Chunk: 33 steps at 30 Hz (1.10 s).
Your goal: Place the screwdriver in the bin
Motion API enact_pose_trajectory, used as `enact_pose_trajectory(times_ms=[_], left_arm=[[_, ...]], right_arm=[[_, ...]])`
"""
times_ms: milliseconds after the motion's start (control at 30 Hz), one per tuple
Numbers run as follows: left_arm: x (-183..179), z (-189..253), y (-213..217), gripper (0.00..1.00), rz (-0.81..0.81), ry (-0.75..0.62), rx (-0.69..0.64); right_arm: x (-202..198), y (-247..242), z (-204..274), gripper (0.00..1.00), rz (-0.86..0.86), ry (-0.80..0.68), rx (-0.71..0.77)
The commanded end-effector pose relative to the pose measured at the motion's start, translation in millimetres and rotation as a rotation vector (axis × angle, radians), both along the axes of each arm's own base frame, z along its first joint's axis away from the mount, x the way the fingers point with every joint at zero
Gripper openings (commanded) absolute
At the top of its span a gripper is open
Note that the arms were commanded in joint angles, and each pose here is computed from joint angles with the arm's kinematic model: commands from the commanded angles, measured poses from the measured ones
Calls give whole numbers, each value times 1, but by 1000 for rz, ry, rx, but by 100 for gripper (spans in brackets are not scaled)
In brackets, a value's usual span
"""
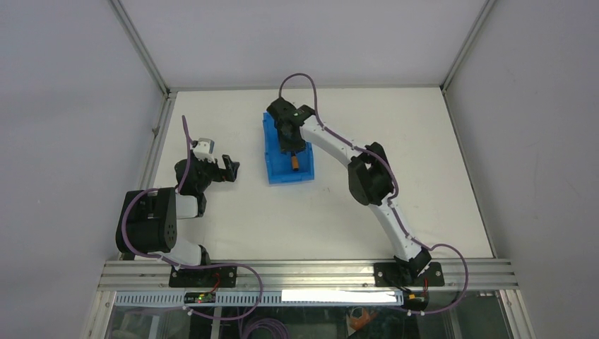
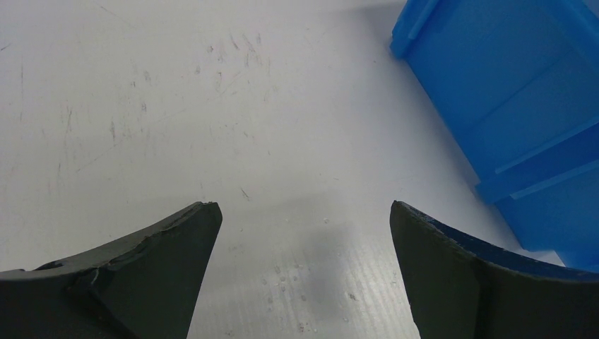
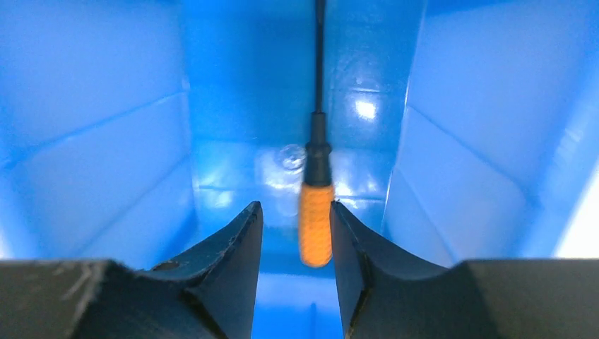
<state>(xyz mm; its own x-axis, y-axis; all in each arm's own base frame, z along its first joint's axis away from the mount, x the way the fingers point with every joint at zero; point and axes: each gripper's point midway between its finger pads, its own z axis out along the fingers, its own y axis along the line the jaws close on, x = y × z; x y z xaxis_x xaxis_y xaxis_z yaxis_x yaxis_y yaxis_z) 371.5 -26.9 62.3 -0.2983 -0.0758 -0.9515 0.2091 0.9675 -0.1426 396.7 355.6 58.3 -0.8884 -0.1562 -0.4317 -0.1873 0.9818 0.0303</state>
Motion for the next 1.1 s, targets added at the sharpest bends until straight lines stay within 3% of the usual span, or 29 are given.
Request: enact_pose_trajectory(times_ms=[0, 67, 200, 233, 367, 467, 733, 1067], left_arm=[[13, 24, -2, 99, -4, -92, 9], [13, 23, -2, 99, -4, -92, 9], [13, 23, -2, 99, -4, -91, 9], [13, 24, -1, 99, -3, -92, 10], [13, 24, -1, 99, -3, -93, 10], [13, 24, -2, 99, -3, -93, 9], [13, 23, -2, 99, -4, -91, 9], [13, 24, -2, 99, -3, -93, 9]], right_arm=[[6, 19, 124, 42, 36, -267, 155], [2, 19, 149, 45, 59, -318, 196], [-12, 11, 188, 92, 144, -394, 246], [-16, 6, 195, 98, 153, -413, 253], [-25, -24, 227, 99, 178, -567, 262], [-33, -47, 227, 99, 192, -609, 249], [-65, -122, 189, 99, 111, -707, 174], [-107, -215, 110, 99, -72, -681, 48]])
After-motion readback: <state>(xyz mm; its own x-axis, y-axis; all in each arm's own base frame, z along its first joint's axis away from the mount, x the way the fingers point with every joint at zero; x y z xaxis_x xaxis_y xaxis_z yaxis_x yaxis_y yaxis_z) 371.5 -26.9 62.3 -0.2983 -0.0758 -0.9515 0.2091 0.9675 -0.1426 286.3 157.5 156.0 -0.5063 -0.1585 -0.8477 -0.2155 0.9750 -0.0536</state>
